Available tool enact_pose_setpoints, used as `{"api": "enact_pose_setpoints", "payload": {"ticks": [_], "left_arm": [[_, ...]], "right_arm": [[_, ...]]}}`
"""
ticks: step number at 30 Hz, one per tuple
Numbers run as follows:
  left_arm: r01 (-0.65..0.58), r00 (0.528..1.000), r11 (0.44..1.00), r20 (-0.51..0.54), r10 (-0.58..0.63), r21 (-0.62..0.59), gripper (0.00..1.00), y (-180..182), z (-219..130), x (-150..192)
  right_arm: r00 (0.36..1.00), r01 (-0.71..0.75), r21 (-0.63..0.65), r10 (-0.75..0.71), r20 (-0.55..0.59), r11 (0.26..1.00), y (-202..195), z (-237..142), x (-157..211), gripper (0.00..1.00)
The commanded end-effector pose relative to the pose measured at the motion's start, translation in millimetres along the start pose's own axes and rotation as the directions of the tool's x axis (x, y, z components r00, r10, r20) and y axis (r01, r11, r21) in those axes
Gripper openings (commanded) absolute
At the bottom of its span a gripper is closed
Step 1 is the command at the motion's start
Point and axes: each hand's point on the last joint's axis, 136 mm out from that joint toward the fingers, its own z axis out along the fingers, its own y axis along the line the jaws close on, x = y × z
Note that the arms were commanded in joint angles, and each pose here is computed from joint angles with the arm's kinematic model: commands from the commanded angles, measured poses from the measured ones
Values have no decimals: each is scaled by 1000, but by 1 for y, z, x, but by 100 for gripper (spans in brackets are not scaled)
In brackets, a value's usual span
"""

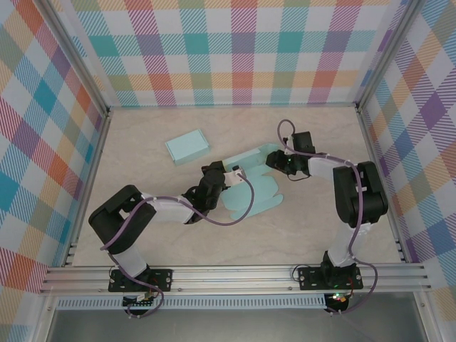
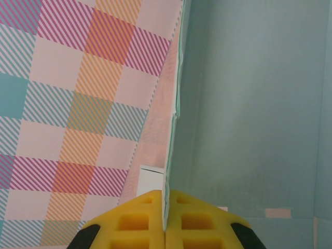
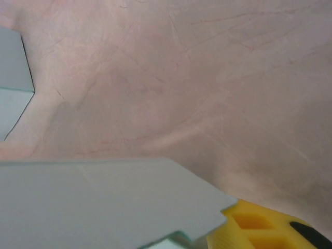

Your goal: Fold the paper box

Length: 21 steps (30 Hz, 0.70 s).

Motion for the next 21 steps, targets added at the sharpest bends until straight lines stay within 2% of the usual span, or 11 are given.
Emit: {"api": "enact_pose_setpoints", "payload": {"ticks": [1,6,9,15,21], "left_arm": [[76,996,996,38,-75,-45,0,22,-7,-6],[107,994,993,44,-105,-48,0,26,-9,-6],[113,993,992,39,-112,-48,0,25,-7,-5],[107,994,993,18,-106,-51,0,22,-3,-3],[98,995,994,6,-97,-47,0,20,0,-3]], "right_arm": [[999,33,-17,-33,2,999,3,7,-7,44],[999,33,-31,-33,-17,999,4,12,-5,45],[999,24,-81,-26,-26,996,12,12,-3,42],[1000,9,-182,-13,-23,983,32,4,-3,42],[1000,23,-158,-21,10,987,32,-7,-4,40]]}}
